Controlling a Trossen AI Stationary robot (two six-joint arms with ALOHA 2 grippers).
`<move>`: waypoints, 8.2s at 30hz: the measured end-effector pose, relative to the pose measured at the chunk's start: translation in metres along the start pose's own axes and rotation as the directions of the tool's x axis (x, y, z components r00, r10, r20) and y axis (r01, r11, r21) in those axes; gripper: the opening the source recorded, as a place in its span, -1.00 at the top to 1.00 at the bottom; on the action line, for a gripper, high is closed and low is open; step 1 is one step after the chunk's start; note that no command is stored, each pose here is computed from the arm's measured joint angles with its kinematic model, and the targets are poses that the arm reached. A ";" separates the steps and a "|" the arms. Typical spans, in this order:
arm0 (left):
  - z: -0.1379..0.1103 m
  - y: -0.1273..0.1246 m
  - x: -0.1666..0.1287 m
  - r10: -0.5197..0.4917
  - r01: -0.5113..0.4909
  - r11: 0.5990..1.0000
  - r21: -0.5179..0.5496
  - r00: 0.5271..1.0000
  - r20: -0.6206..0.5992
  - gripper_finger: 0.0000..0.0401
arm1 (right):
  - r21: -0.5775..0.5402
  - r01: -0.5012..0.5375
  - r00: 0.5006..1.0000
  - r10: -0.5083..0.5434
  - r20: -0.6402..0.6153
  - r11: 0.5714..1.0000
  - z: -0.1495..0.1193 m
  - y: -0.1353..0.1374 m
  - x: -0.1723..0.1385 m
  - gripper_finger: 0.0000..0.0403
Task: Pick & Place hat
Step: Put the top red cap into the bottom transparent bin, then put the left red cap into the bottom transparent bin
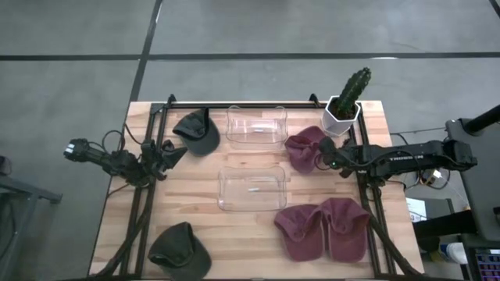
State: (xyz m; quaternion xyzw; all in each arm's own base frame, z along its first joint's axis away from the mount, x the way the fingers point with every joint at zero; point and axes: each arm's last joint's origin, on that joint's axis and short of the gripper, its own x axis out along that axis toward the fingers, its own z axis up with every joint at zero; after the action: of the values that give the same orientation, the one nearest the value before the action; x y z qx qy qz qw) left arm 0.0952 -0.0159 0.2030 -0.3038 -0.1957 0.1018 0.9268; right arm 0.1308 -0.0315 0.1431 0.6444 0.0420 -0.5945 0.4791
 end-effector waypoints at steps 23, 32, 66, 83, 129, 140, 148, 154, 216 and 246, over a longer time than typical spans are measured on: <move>0.000 0.000 0.000 0.000 0.000 1.000 -0.001 1.000 0.000 1.00 | -0.222 -0.167 0.985 0.173 0.006 0.961 -0.001 0.050 -0.042 0.94; 0.000 0.000 0.000 0.001 -0.001 1.000 0.001 1.000 -0.001 1.00 | -0.331 -0.118 0.991 0.134 0.025 0.936 0.016 0.071 -0.089 0.94; 0.017 -0.004 0.003 0.180 -0.117 0.904 -0.412 0.977 0.116 0.44 | -0.448 -0.596 0.796 0.413 -0.443 0.667 -0.079 0.183 -0.066 0.94; 0.034 -0.018 0.008 0.121 -0.065 0.918 -0.392 0.985 0.122 0.23 | -0.714 -0.695 0.717 0.011 -0.697 0.081 -0.129 0.275 -0.096 0.94; 0.032 -0.017 0.008 0.131 -0.076 0.915 -0.397 0.985 0.111 0.22 | -0.659 -0.675 0.712 -0.528 -0.463 -0.332 -0.231 0.270 -0.013 0.86; 0.032 -0.017 0.008 0.130 -0.076 0.913 -0.400 0.985 0.111 0.22 | -0.664 -0.671 0.717 -0.516 -0.469 -0.330 -0.231 0.271 -0.016 0.02; 0.032 -0.017 0.008 0.130 -0.076 0.913 -0.400 0.985 0.111 0.22 | -0.710 -0.661 0.720 -0.473 -0.508 -0.243 -0.220 0.279 -0.043 -0.25; 0.032 -0.017 0.008 0.131 -0.076 0.913 -0.400 0.985 0.111 0.22 | -0.753 -0.649 0.710 -0.439 -0.550 -0.106 -0.218 0.277 -0.075 -0.29; 0.017 -0.023 0.014 -0.054 0.016 0.844 -0.536 0.997 -0.055 0.22 | -0.784 0.326 0.862 -0.507 0.017 0.528 -0.297 -0.019 -0.202 -0.14; 0.015 -0.022 0.016 -0.041 -0.007 0.829 -0.559 0.996 -0.073 0.22 | -0.777 0.404 0.842 -0.527 0.111 0.483 -0.290 -0.047 -0.146 -0.12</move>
State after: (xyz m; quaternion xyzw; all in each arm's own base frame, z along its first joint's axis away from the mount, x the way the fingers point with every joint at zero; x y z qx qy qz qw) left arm 0.1045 -0.0210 0.2317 -0.5638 -0.1813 0.0195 0.8055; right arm 0.2699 0.2629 0.1855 0.3781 0.5009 -0.5760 0.5238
